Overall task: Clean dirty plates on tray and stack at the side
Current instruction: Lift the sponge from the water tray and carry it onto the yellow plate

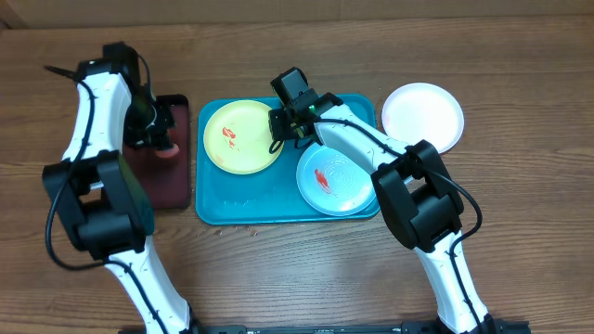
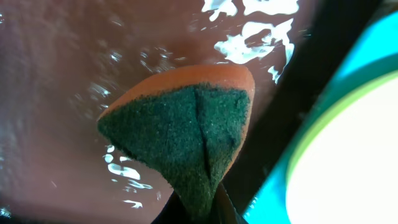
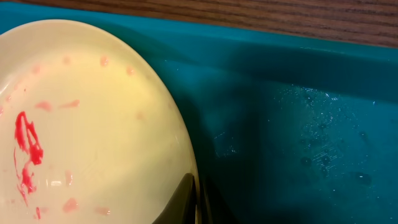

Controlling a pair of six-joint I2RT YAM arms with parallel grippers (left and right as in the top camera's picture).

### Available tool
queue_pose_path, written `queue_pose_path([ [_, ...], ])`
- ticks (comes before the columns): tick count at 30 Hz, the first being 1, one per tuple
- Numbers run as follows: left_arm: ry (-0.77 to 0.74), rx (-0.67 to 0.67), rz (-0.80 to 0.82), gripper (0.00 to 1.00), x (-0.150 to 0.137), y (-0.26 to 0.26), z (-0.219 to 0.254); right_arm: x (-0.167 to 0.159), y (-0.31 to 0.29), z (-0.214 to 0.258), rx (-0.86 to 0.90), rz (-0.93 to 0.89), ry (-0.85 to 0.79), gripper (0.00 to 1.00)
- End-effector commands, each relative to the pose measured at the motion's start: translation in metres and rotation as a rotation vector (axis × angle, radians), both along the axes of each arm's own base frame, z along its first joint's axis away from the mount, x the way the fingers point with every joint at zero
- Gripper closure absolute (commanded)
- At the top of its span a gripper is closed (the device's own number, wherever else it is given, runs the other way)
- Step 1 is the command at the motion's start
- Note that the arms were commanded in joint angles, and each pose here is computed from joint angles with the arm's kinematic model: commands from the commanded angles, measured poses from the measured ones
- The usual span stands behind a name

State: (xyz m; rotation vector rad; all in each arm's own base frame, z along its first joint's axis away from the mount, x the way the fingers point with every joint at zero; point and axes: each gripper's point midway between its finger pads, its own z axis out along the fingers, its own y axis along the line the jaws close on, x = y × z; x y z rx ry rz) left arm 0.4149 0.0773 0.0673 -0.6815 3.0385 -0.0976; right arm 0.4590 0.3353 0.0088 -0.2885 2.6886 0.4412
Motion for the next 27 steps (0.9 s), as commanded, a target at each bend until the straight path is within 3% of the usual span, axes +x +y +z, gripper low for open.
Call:
queue_pose_path([
  [1,-0.109,0.032,0.003,0.96,0.003,0.000,0.049,-0.018,-0.008,-0.028,-0.051,0.005,0.070,0.96],
  [10,-0.104,-0.164,-0.148,0.96,-0.003,-0.058,0.045,-0.018,-0.008,-0.028,-0.051,0.005,0.070,0.96],
  [17,-0.135,-0.169,-0.260,0.96,0.006,-0.106,0.037,-0.019,-0.006,-0.028,-0.041,0.011,0.077,0.96],
  [27,-0.225,-0.192,-0.205,0.96,0.028,-0.157,0.009,-0.028,-0.009,-0.031,-0.035,-0.029,0.135,0.96],
])
